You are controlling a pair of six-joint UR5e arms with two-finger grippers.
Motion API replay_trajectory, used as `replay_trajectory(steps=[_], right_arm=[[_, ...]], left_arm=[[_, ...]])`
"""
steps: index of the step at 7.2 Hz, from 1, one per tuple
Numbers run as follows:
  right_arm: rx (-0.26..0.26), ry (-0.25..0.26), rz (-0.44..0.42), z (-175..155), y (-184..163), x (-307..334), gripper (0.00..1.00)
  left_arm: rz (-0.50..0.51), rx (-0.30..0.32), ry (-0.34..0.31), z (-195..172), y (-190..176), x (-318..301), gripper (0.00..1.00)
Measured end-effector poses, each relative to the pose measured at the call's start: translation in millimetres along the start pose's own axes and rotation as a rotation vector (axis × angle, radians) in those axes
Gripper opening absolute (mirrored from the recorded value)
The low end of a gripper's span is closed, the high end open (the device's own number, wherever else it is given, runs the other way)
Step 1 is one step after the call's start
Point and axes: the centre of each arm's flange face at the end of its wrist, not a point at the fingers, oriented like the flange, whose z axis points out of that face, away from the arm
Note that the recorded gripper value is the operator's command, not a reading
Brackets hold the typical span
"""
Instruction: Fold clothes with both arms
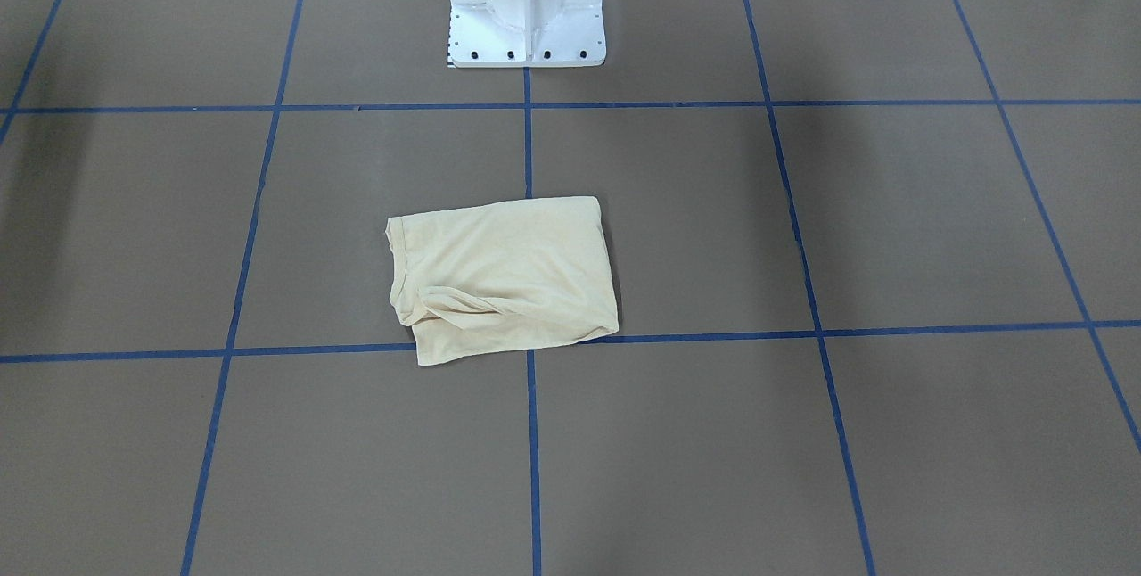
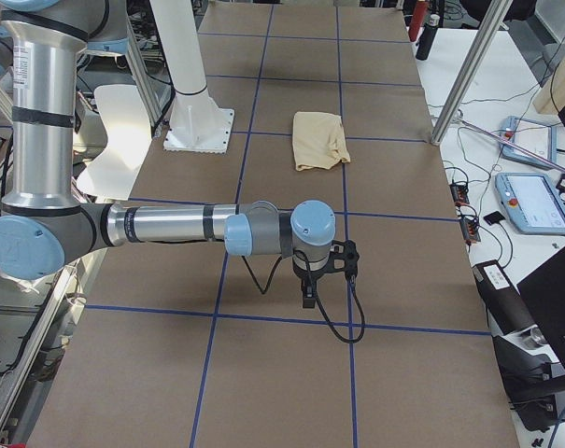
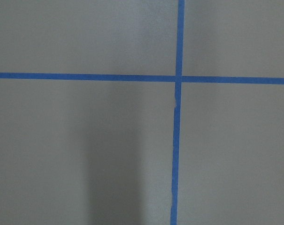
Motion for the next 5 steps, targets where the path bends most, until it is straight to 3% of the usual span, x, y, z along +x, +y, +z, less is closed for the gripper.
replay_trajectory(steps=[5], right_arm=[[0.000, 0.001, 0.001, -0.1, 0.0, 0.3, 1.00]], left_arm=[[0.010, 0.005, -0.002, -0.6, -4.6, 1.4, 1.00]])
